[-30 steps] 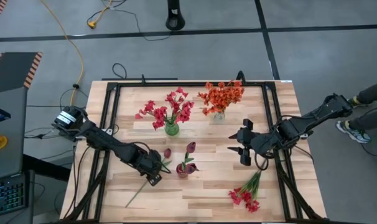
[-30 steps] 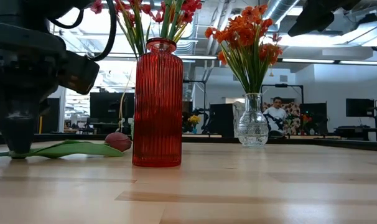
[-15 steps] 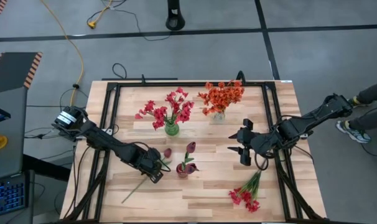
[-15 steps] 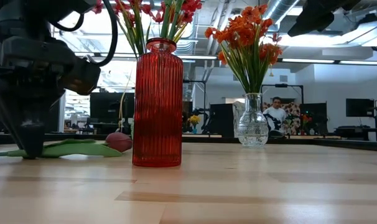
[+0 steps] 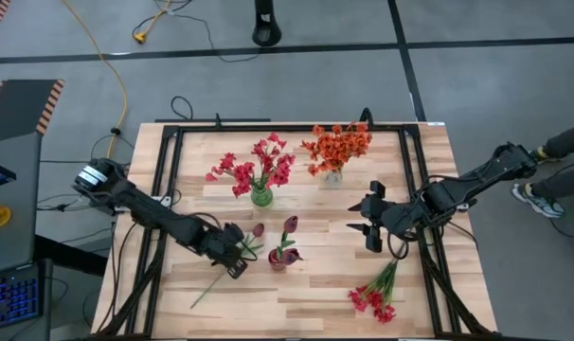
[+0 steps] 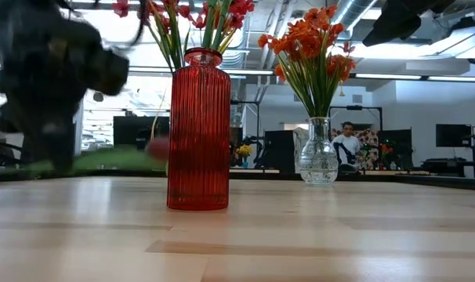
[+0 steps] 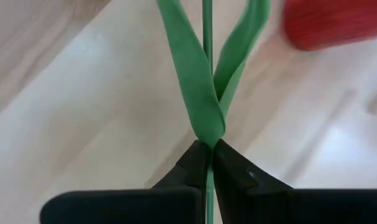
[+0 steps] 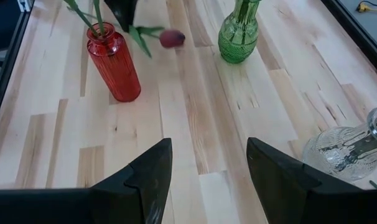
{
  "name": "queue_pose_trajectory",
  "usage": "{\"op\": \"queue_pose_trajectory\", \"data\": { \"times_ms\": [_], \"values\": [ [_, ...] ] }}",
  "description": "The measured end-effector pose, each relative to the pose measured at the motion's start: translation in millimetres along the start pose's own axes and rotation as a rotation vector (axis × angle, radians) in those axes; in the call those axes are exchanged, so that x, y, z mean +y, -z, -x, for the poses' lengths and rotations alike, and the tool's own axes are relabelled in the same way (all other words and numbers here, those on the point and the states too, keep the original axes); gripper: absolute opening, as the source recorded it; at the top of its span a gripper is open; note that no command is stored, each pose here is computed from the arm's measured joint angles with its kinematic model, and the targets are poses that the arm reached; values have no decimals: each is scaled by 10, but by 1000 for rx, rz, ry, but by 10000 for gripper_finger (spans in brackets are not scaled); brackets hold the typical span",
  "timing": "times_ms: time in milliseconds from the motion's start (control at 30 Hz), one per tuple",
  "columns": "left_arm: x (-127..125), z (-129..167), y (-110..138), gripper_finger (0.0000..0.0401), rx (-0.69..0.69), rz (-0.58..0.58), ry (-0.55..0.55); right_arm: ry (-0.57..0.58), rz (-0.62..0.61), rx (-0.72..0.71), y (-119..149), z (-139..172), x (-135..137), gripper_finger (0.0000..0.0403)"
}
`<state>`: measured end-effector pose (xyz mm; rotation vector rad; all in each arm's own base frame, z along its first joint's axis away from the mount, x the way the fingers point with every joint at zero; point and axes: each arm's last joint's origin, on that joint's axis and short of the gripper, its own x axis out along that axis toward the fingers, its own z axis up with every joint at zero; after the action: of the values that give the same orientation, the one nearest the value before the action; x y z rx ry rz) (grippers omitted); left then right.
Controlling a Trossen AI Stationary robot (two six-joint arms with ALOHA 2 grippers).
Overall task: Sort flowers into vase by color
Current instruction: Put the red flower into the red vase
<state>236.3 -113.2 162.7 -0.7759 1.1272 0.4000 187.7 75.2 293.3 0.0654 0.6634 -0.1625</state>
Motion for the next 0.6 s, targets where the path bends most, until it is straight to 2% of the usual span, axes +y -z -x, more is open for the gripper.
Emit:
{"op": "queue_pose_trajectory", "data": {
  "times_ms": [367,600],
  "values": [
    [-189,638,269,0,-310,-146,245,10,11,21,22,-1,-10,234],
    [-342,904,297,0,-563,-268,390,21,25,46,49,0,-23,234]
  ]
}}
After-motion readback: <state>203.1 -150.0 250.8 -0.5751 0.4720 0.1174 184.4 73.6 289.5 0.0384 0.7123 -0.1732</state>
